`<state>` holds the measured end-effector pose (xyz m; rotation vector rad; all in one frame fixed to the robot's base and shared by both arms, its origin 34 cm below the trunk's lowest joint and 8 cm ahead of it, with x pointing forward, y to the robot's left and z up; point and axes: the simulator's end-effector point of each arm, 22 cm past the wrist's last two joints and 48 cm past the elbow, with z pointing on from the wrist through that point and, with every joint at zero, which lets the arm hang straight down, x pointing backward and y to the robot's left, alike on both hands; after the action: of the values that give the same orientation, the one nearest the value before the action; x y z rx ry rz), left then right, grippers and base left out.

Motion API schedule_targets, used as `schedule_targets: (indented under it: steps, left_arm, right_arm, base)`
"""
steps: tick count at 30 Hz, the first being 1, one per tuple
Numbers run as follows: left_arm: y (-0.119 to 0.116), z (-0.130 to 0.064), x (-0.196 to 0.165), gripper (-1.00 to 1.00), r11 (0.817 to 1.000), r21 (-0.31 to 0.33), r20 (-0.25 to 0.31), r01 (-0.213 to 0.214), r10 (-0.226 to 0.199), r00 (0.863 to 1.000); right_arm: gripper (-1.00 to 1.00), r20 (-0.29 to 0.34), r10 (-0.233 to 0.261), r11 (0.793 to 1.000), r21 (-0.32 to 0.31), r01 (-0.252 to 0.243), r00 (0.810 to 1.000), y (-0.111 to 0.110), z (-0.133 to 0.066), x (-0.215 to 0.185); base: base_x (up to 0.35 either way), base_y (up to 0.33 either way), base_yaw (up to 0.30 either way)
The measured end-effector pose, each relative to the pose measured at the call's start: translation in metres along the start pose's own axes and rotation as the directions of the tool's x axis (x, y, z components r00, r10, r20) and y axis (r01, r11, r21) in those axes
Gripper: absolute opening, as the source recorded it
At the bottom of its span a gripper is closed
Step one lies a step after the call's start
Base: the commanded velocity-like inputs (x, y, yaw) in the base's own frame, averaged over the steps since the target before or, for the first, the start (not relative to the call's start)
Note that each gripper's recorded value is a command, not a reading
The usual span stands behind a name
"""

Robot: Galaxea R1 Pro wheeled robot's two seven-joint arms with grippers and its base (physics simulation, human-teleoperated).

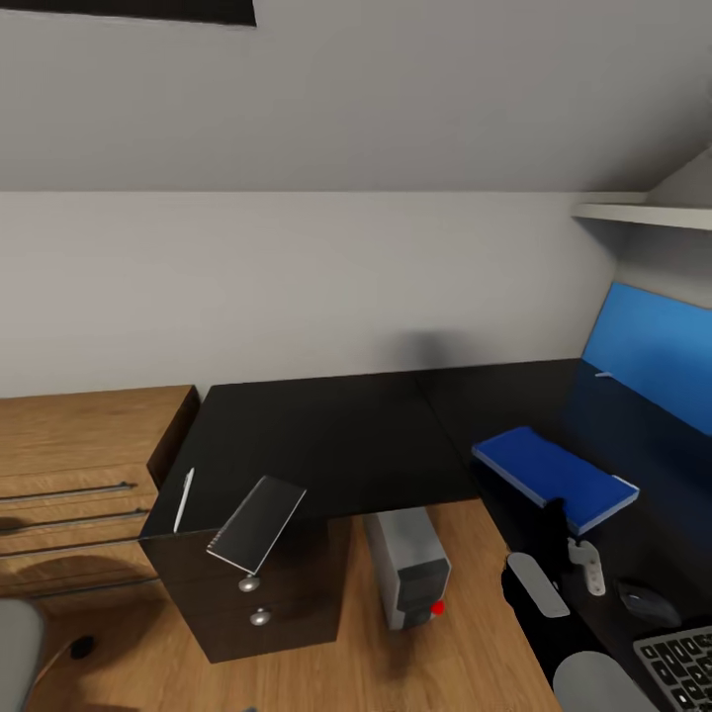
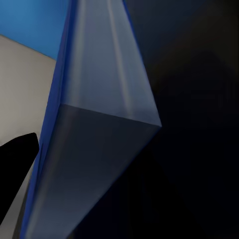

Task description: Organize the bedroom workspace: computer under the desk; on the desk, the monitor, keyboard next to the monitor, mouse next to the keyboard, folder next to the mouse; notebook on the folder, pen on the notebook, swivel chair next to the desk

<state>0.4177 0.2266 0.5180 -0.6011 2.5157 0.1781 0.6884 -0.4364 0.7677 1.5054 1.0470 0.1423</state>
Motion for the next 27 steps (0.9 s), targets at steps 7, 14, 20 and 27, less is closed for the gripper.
schedule_targets:
  steps: [7, 14, 20, 27]
  left_arm:
    - [0.0031, 0.0009, 0.0056, 1.00, 1.000, -0.007, -0.012, -0.005, 0.005, 1.000]
    - [0.0043, 0.0012, 0.0076, 1.00, 1.000, -0.010, -0.016, -0.008, 0.008, 1.000]
    - [0.0043, 0.0012, 0.0077, 1.00, 1.000, -0.010, -0.016, -0.008, 0.008, 1.000]
    - [0.0043, 0.0012, 0.0077, 1.00, 1.000, -0.010, -0.016, -0.008, 0.008, 1.000]
  right_arm:
    - [-1.00, -0.002, -0.006, 1.000, 0.005, 0.006, 1.000, -0.0040, 0.0008, 0.0019]
    - [-1.00, -0.005, -0.010, 1.000, 0.008, 0.010, 1.000, -0.0061, 0.0003, 0.0039]
    - [-1.00, -0.012, -0.011, 1.000, 0.019, 0.011, 1.000, -0.0084, 0.0010, 0.0046]
    - [-1.00, -0.034, -0.016, 0.999, 0.027, 0.017, 0.999, -0.0100, 0.0031, 0.0071]
  base:
    - [0.000, 0.000, -0.155]
    - [0.000, 0.000, -0.018]
    - [0.000, 0.000, 0.000]
    - [0.000, 0.000, 0.000]
